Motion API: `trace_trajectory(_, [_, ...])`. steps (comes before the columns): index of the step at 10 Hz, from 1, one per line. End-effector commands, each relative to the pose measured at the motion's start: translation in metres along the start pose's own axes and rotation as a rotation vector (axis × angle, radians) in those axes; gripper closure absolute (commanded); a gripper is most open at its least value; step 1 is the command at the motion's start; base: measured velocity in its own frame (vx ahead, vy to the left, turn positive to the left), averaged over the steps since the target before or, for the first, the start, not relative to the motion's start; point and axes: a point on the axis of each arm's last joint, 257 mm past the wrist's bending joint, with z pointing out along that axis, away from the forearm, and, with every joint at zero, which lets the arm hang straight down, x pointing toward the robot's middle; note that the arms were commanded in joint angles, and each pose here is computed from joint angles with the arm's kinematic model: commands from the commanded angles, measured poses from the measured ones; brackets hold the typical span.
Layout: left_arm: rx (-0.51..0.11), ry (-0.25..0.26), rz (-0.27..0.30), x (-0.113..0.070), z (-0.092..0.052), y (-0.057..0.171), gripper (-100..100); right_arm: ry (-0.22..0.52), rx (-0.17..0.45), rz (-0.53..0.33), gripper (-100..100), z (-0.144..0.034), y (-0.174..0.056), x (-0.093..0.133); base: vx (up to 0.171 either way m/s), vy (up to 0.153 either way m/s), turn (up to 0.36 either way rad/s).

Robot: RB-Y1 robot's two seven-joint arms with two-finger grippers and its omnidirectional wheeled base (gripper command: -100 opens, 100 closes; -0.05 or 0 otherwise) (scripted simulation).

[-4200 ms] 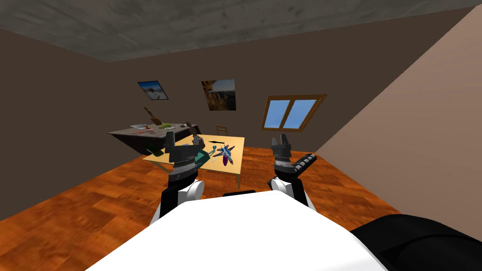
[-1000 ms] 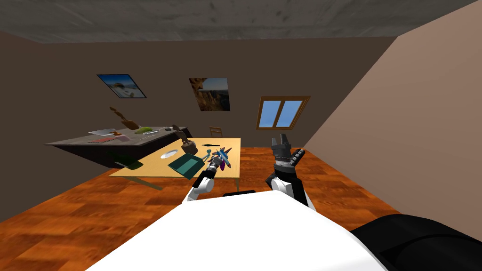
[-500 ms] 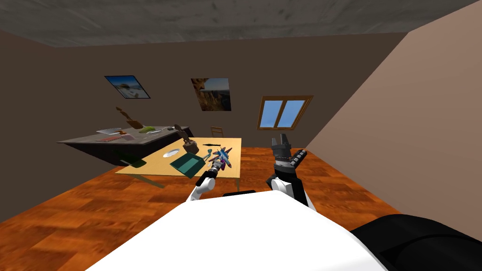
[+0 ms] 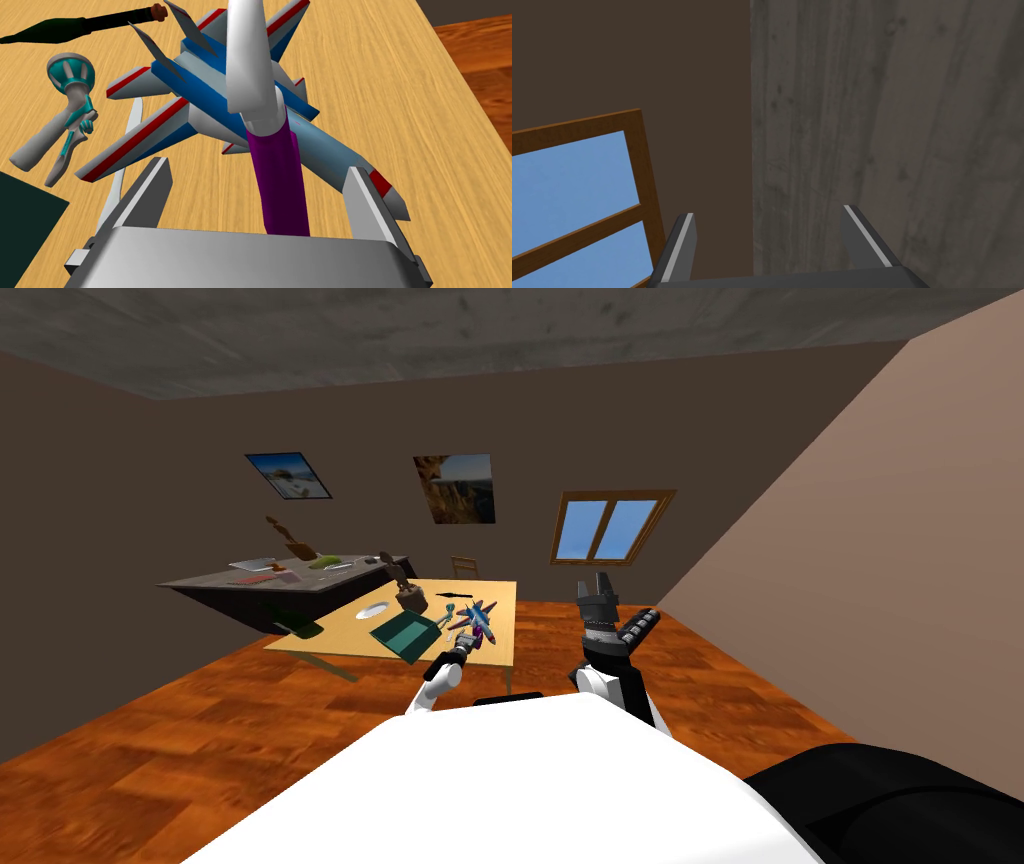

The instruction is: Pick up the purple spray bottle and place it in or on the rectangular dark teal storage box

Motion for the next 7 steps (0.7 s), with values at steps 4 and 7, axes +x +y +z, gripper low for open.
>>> trace_trajectory(4, [-0.033, -0.036, -0.166, -0.006, 0.007, 0.038, -100, 0.0, 0.0, 0.0, 0, 0.0, 0.0, 0.0, 0.005, 0.04, 0.039])
trace_trajectory(7, [-0.01, -0.037, -0.158, -0.007, 0.012, 0.024, -100, 0.0, 0.0, 0.0, 0, 0.0, 0.0, 0.0, -0.004, 0.007, -0.05])
